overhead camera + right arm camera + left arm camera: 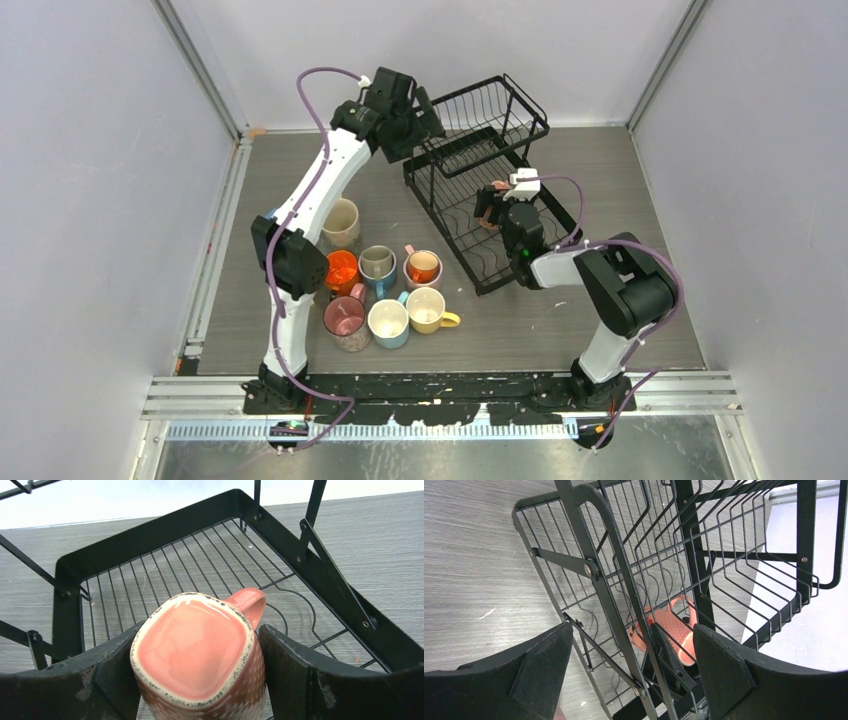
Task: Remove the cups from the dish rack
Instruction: Unload the cup from the dish rack.
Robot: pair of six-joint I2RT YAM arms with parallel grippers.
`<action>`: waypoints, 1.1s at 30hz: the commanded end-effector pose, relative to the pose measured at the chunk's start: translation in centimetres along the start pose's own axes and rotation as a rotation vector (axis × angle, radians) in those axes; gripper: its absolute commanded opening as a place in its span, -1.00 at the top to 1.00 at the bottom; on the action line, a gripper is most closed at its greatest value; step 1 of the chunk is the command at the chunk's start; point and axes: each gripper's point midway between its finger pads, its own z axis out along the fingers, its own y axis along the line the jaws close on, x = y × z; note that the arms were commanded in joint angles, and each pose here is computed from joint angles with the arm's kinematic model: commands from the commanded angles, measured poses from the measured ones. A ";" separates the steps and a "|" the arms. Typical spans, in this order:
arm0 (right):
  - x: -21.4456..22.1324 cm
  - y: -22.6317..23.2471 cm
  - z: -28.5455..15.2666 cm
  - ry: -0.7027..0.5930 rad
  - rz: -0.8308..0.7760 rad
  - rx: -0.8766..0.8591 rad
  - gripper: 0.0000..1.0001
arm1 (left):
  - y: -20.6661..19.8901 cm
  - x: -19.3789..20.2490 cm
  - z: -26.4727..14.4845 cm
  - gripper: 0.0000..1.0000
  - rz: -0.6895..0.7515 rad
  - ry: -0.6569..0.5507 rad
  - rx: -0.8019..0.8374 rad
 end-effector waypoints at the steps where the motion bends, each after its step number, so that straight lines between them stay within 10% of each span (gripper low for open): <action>1: -5.7 1.0 -0.5 -0.148 0.084 -0.005 0.31 | -2.2 -2.9 -3.4 -0.83 0.023 -0.085 0.090; 33: -12.5 -1.2 -8.5 0.013 0.302 0.138 0.54 | -3.3 -0.6 -16.0 -0.89 0.018 -0.117 0.406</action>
